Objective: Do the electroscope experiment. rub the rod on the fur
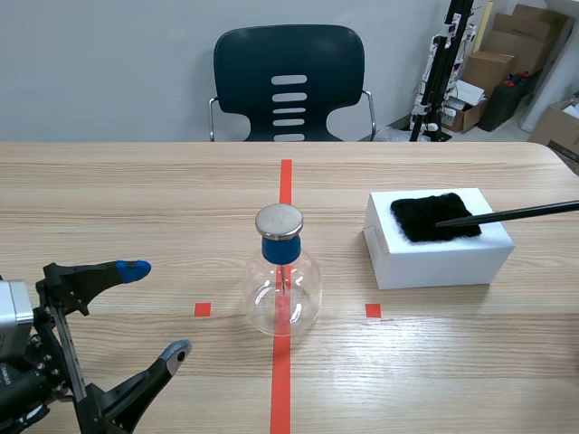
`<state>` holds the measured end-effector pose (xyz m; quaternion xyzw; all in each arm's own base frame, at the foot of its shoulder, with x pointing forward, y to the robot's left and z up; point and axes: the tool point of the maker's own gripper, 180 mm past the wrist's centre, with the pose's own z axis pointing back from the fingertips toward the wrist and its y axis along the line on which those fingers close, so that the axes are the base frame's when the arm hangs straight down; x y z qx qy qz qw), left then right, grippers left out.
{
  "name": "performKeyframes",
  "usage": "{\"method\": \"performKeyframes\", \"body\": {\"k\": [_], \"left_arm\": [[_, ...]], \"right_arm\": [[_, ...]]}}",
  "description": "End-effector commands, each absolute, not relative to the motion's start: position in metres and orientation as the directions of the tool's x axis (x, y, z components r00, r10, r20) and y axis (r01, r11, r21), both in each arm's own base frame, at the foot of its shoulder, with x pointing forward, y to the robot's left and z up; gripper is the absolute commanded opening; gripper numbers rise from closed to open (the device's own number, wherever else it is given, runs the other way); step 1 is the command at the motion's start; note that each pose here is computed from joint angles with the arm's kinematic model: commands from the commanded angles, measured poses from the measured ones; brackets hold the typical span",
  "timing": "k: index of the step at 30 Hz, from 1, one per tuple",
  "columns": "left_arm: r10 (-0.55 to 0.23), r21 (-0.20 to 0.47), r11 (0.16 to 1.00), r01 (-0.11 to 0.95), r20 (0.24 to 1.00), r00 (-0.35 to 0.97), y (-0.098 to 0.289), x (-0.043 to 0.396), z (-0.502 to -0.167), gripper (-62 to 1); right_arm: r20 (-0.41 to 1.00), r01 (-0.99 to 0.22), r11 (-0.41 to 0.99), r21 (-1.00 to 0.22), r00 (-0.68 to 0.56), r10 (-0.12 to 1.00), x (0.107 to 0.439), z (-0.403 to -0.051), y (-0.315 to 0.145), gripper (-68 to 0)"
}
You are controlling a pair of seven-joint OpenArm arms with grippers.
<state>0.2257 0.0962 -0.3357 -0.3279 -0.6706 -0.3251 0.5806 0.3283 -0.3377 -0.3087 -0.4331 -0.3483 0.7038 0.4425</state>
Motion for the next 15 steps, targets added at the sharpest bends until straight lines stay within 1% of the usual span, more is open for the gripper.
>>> {"method": "performKeyframes", "body": {"k": [1, 9, 15], "left_arm": [[0.084, 0.058, 0.577, 0.815, 0.988, -0.129, 0.096, 0.228, -0.329, 1.4], [0.087, 0.052, 0.575, 0.817, 0.989, -0.124, 0.096, 0.227, -0.329, 1.4], [0.087, 0.052, 0.575, 0.817, 0.989, -0.124, 0.096, 0.227, -0.329, 1.4]], "right_arm": [[-0.347, -0.259, -0.394, -0.882, -0.209, 0.914, 0.341, -0.284, -0.341, -67.1], [-0.354, -0.277, -0.390, -0.878, -0.173, 0.919, 0.333, -0.272, -0.366, -67.1], [-0.342, -0.264, -0.377, -0.888, -0.172, 0.924, 0.335, -0.275, -0.358, -67.1]]}}
